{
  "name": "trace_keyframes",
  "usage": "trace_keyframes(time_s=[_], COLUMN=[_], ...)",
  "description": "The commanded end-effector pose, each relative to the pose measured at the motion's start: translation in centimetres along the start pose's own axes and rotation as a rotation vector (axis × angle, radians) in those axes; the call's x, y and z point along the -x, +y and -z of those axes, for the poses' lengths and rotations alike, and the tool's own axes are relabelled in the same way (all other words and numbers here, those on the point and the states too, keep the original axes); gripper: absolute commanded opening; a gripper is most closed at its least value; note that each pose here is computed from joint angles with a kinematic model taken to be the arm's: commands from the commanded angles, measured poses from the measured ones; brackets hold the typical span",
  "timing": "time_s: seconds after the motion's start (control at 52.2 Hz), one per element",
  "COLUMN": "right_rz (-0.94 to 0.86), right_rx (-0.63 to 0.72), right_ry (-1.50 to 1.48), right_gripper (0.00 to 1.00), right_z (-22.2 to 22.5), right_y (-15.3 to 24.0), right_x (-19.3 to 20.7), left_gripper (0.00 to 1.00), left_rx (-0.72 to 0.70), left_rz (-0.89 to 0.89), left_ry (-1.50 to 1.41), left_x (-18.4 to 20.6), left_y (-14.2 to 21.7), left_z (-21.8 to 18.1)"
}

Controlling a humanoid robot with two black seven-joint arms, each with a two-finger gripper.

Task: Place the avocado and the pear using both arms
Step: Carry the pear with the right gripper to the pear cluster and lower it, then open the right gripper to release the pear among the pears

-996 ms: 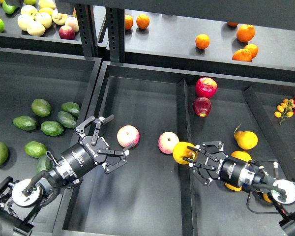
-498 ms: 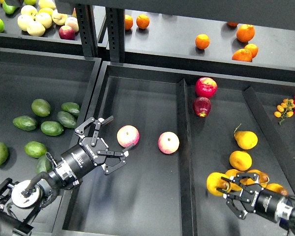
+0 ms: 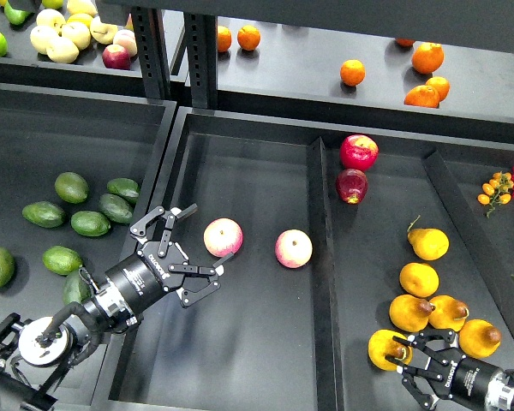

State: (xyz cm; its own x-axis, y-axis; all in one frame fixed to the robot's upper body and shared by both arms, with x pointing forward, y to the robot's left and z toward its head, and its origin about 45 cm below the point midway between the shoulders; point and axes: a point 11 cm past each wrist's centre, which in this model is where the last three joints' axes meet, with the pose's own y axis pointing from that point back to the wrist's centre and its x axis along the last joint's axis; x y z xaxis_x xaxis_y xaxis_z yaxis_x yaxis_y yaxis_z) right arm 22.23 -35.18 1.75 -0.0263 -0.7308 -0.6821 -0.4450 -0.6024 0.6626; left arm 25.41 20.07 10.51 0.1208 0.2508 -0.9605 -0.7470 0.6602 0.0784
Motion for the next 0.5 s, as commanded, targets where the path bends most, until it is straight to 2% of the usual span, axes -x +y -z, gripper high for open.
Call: trace_keyframes(time_s=[0.0, 0.479], right_rz=[-0.005, -0.026], right_rx=[0.003, 0.015], right_ry=[-0.006, -0.031], right_gripper=[0.14, 0.17], right_z=[-0.2, -1.11], right_y=[-0.13, -0.46], right_x=[-0.17, -0.93], left_gripper=[1.0, 1.0], left_rx=[0.0, 0.001], left_rz=[0.0, -0.003], left_ry=[0.002, 0.006], left_x=[0.0, -0.04], left_y=[0.13, 0.42], left_z=[0.12, 0.39])
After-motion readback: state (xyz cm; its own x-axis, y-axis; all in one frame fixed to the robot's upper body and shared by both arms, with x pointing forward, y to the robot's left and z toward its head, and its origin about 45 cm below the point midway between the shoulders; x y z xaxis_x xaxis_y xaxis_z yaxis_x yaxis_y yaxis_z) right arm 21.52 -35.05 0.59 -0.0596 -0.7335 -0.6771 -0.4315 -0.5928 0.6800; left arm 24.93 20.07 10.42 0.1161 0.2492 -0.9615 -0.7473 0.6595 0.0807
